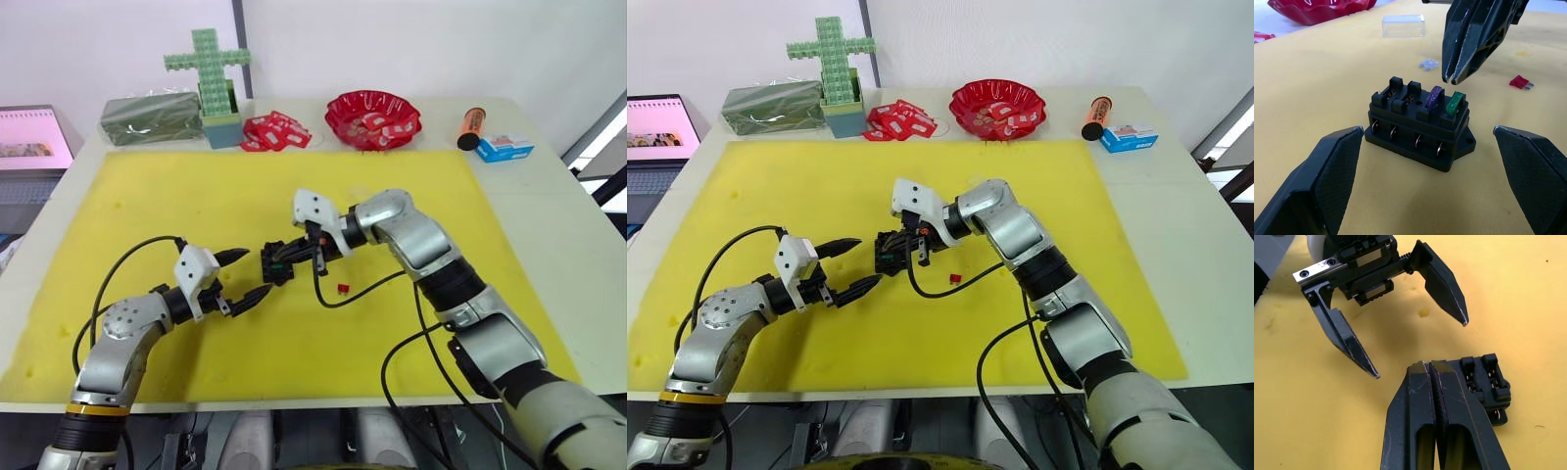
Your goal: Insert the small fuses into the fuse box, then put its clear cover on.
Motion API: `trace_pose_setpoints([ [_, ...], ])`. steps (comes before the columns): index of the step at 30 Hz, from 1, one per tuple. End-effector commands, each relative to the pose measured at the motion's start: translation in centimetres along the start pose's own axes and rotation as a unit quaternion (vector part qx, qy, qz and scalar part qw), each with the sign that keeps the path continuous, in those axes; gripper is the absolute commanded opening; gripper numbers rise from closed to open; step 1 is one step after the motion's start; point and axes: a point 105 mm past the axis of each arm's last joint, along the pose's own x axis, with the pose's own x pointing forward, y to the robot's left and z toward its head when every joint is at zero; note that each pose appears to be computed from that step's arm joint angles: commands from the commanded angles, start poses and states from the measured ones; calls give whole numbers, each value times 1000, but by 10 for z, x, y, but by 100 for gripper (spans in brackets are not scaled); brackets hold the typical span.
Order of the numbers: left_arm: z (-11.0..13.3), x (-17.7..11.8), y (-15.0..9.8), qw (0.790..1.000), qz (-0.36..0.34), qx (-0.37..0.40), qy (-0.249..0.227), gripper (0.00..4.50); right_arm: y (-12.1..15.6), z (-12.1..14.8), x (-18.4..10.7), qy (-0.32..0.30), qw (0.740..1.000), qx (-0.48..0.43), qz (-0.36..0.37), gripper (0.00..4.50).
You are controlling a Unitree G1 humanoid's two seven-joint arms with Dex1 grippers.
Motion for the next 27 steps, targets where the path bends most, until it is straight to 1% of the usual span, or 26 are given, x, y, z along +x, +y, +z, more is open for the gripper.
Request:
trace_pose_setpoints([
  [1,20,0,3,999,2,30,-26,450,-7,10,0,-7,1000,-21,-16,5],
  [12,21,0,1,999,5,27,-27,450,-11,-11,7,25,999,-11,-22,5],
  [18,20,-2,1,999,9,27,-24,450,-4,-19,8,42,999,-24,-2,5],
  [22,20,-3,2,999,11,27,-23,450,-7,-23,8,58,997,-45,-10,5],
  [27,20,-3,3,999,11,26,-22,450,-9,-25,9,49,998,-35,-22,5],
])
